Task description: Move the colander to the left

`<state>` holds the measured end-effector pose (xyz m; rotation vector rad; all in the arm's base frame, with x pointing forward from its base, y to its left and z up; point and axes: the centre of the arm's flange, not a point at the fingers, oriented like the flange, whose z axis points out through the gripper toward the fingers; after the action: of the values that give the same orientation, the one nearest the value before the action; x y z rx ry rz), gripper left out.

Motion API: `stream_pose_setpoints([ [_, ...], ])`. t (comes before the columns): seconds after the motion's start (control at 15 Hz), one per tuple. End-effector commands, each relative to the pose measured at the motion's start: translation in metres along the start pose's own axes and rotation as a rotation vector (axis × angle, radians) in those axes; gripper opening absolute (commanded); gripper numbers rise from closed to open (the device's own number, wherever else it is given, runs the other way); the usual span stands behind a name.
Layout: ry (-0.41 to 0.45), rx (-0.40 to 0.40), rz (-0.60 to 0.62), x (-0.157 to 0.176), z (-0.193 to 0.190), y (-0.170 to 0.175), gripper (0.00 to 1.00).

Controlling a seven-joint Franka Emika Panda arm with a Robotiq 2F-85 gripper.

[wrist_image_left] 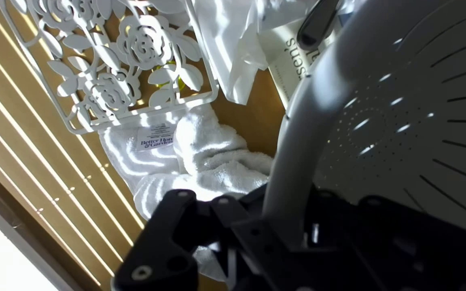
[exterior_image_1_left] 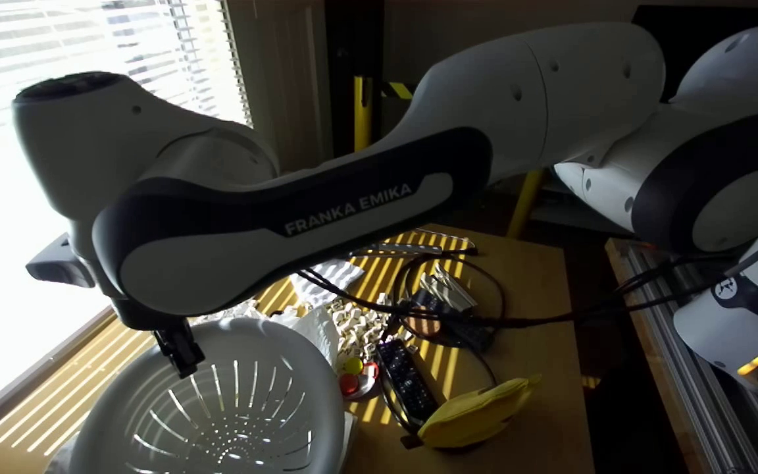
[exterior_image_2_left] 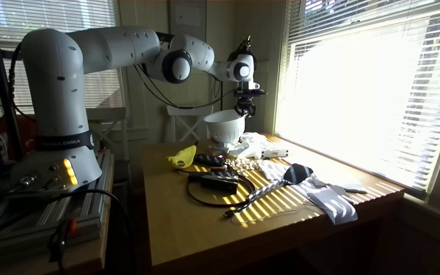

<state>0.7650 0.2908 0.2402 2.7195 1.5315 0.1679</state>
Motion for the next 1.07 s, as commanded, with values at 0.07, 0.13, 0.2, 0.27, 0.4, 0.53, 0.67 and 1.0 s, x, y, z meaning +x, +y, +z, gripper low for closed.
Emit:
stream_pose_setpoints([
  [0.07, 0.009, 0.063, 0.025, 0.029, 0.015, 0.042, 0.02],
  [0.13, 0.004, 0.061, 0.033, 0.025, 0.016, 0.044, 0.02],
  [0.2, 0.0, 0.059, 0.044, 0.022, 0.016, 0.046, 0.02],
  [0.27, -0.004, 0.061, 0.057, 0.018, 0.016, 0.049, 0.02],
  [0.4, -0.03, 0.059, 0.091, 0.007, 0.013, 0.054, 0.02],
  [0.53, -0.082, 0.065, 0.12, -0.001, 0.015, 0.058, 0.02],
  [0.67, -0.156, 0.078, 0.149, -0.01, 0.022, 0.059, 0.02],
  [1.0, -0.227, 0.056, 0.219, -0.013, 0.02, 0.055, 0.02],
])
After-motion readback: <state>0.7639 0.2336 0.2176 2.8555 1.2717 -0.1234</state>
